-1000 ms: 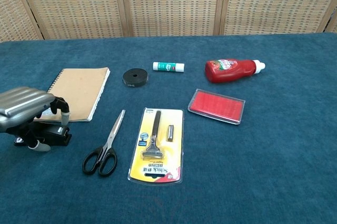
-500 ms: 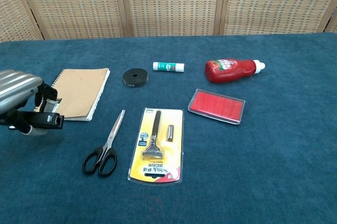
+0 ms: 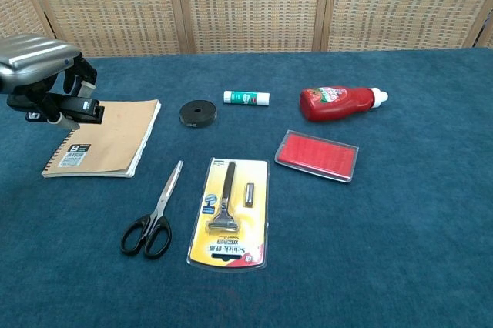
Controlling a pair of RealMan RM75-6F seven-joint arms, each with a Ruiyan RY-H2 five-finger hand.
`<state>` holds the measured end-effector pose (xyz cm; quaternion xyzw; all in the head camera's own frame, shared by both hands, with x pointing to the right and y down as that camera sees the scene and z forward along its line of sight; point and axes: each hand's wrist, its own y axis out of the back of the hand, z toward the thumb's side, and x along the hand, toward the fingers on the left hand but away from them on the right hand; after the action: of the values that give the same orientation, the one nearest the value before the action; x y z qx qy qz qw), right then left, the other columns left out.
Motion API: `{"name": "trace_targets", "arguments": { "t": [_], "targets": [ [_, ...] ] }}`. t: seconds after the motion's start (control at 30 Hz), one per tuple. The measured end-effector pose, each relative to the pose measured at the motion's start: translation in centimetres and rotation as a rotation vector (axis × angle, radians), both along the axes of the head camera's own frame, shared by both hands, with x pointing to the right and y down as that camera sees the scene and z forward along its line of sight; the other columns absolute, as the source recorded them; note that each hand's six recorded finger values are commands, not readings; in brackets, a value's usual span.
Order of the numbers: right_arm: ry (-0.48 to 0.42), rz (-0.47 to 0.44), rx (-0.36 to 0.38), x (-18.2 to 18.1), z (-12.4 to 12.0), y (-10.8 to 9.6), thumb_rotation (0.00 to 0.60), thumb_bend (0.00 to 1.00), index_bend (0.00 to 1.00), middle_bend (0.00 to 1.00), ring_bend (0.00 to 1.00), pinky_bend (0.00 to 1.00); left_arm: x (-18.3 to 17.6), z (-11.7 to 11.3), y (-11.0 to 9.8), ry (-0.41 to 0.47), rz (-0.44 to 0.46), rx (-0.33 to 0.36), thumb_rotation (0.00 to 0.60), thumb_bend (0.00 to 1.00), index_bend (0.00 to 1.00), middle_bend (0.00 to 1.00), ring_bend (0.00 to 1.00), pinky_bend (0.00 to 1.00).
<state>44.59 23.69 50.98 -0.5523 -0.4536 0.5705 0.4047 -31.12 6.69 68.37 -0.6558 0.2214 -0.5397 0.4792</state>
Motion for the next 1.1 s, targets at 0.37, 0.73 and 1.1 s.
{"name": "trace_targets", "arguments": {
  "t": [0.37,0.73,1.1],
  "targets": [
    [0.043,0.051,-0.016,1.0,1.0,-0.8,0.6,0.0,0.0,0.0,0.0,0.0,0.6,4.1,-3.4,-0.1,0.037,-0.056,0.6,0.36,0.66,0.56,0.49,0.54],
    [0.061,0.048,-0.014,0.8,1.2,-0.8,0.6,0.0,0.0,0.0,0.0,0.0,1.2,6.8,-3.3,-0.061,0.002,-0.112,0.6,0.1,0.13,0.07,0.13,0.25],
    [0.047,0.046,-0.001,0.7,0.7,-0.7,0.6,0.0,0.0,0.0,0.0,0.0,1.8,5.4,-3.8,0.064,-0.026,-0.096,0.6,0.01,0.0,0.0,0.0,0.04]
  ]
}}
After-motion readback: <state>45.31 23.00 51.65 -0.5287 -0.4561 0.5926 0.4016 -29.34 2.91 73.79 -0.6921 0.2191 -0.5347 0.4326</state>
